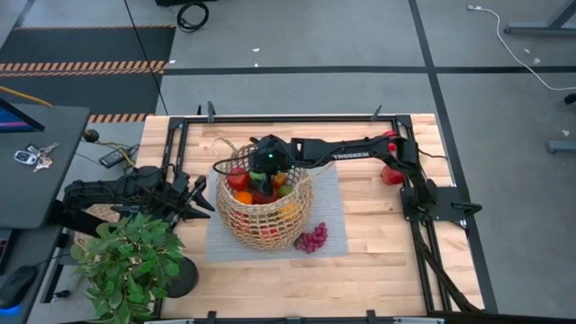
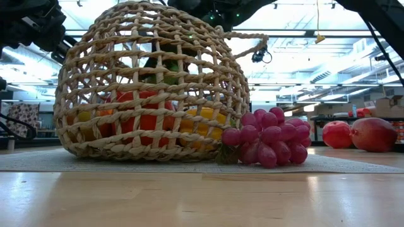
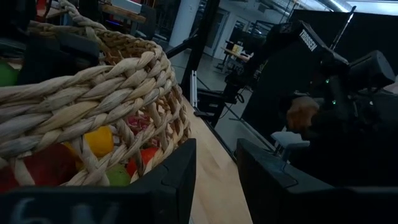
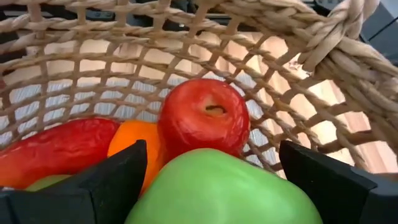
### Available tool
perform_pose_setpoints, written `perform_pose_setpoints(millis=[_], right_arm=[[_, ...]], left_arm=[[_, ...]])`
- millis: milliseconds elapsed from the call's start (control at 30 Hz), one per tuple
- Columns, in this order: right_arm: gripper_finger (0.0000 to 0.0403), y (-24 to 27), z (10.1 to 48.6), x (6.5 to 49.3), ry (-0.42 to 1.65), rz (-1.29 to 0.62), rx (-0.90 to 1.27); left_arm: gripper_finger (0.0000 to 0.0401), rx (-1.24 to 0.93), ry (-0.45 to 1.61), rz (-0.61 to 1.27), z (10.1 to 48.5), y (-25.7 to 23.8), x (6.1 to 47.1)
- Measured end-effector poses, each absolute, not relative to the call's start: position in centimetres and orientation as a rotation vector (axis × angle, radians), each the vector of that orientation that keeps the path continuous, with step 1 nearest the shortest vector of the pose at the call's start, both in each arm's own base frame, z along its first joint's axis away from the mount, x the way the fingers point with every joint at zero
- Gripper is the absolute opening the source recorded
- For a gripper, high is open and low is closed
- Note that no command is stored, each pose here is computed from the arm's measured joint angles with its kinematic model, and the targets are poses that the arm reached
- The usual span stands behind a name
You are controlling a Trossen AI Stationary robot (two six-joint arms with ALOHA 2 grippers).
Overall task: Build produce basket
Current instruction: Put the green apple into the brown basket, then put the red apple into the brown basket
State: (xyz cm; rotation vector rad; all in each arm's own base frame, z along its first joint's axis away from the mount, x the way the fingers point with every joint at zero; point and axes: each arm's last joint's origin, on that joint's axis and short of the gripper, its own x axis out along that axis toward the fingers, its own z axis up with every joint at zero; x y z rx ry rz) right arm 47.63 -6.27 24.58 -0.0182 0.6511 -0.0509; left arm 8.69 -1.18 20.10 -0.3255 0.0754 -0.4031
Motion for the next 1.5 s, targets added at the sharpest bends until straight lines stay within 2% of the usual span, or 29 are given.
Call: perform_pose_setpoints(millis=[133, 300, 400, 667, 867, 1033, 1167, 1500], right_arm=[[0.0372, -6.3, 24.2, 47.5, 0.659, -0.051, -0.016], [0.0396, -6.3, 24.2, 47.6, 0.645, -0.048, -0.018], [0.0395, -6.3, 24.7, 47.5, 0.628, -0.048, -0.028], [0.0396, -6.5, 31.0, 44.9, 0.508, -0.236, -0.090], [0.0387, -6.7, 36.2, 41.0, 0.465, -0.322, -0.119], [0.0377, -7.3, 38.4, 37.2, 0.427, -0.373, -0.091], [0.0370, -7.3, 37.8, 34.0, 0.425, -0.446, -0.066], [0.0366, -6.8, 34.0, 24.9, 0.233, -0.626, -0.015]], left_arm=[[0.0121, -0.326, 0.076, -0.403, 20.1, -1.2, 8.7], [0.0121, -0.326, 0.076, -0.403, 20.1, -1.2, 8.7], [0.0121, -0.326, 0.076, -0.403, 20.1, -1.2, 8.7], [0.0121, -0.325, 0.076, -0.403, 20.1, -1.2, 8.7], [0.0121, -0.326, 0.076, -0.403, 20.1, -1.2, 8.7], [0.0121, -0.326, 0.076, -0.403, 20.1, -1.2, 8.7], [0.0121, -0.326, 0.076, -0.403, 20.1, -1.2, 8.7], [0.0121, -0.326, 0.076, -0.403, 20.1, -1.2, 8.7]])
